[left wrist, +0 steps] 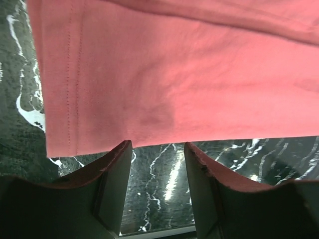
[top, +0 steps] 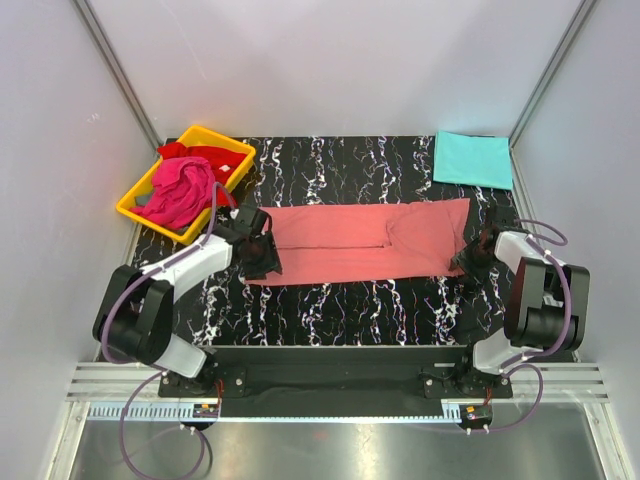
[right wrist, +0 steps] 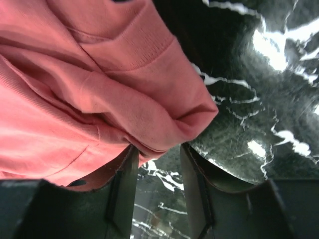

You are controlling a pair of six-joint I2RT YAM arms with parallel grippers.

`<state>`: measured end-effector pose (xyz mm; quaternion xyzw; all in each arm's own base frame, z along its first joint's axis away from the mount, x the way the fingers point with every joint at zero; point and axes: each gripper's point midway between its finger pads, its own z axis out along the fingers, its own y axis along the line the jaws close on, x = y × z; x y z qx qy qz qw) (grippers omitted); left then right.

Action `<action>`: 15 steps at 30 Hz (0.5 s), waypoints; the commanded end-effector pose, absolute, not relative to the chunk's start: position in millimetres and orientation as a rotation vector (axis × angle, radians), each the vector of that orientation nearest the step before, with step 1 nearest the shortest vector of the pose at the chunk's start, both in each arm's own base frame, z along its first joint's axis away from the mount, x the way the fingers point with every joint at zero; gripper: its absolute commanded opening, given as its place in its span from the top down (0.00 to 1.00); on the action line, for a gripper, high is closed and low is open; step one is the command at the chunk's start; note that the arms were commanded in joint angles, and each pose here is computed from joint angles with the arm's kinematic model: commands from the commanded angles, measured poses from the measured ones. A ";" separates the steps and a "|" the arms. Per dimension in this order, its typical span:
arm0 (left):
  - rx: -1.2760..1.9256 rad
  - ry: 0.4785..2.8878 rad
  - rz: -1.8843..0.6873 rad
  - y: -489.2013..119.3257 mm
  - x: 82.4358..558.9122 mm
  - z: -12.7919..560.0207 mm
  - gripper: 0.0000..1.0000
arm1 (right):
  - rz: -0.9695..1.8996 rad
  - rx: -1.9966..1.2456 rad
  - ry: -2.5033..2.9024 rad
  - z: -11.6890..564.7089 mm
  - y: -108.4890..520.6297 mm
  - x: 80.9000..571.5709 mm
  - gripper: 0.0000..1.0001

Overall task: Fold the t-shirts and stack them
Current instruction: Fold the tshirt

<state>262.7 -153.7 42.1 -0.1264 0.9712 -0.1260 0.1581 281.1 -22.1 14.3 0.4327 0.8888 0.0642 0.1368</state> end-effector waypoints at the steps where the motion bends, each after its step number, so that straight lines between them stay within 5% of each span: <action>1: -0.431 2.706 -0.351 -151.2 273.3 57.8 0.48 | 0.055 1.186 2.535 13.5 -42.8 288.1 0.55; 15: -0.646 2.695 0.013 -98.6 255.5 24.6 0.47 | 0.022 1.137 2.532 18.6 -50.0 298.2 0.55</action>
